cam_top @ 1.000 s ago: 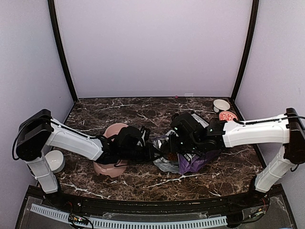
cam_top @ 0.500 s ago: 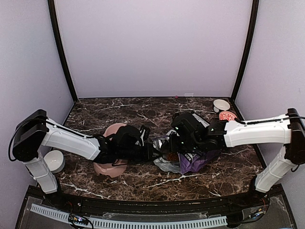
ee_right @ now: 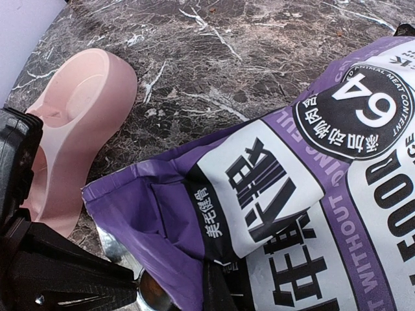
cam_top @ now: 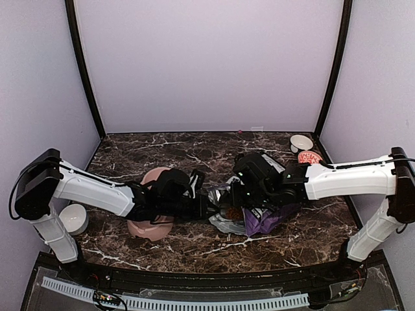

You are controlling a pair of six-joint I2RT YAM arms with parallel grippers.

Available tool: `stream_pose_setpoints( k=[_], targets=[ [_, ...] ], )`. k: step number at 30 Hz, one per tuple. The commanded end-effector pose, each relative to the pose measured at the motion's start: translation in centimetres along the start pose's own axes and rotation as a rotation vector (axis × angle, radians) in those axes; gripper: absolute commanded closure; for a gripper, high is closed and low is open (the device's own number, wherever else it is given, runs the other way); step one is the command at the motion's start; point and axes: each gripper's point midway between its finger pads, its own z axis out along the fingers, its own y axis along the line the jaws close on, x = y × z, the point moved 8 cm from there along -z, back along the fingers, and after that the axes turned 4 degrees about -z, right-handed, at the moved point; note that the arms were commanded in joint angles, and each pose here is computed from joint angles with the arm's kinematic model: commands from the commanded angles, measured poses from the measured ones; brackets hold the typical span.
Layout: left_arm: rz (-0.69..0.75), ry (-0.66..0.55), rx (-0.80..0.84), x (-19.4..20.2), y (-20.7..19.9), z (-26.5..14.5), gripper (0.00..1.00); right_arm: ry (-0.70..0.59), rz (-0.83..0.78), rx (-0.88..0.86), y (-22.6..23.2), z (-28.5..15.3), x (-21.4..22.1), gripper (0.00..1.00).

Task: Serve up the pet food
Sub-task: Collect the pet food from the pet food bag.

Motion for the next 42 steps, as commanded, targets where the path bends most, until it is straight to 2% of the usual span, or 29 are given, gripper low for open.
stream_pose_setpoints(
  k=[1,27,42],
  targets=[
    [0.007,0.003,-0.006,-0.2,0.0,-1.5,1.0,-0.079,0.016,0.038,-0.4,-1.6,-1.7,1.0],
    [0.046,0.004,0.063,-0.8,-1.0,-3.6,1.0,-0.101,0.0,0.056,-0.4,-2.0,-2.8,1.0],
    [0.048,-0.041,0.095,-0.9,-1.3,-6.0,1.0,-0.125,0.003,0.079,-1.1,-2.4,-3.7,1.0]
  ],
)
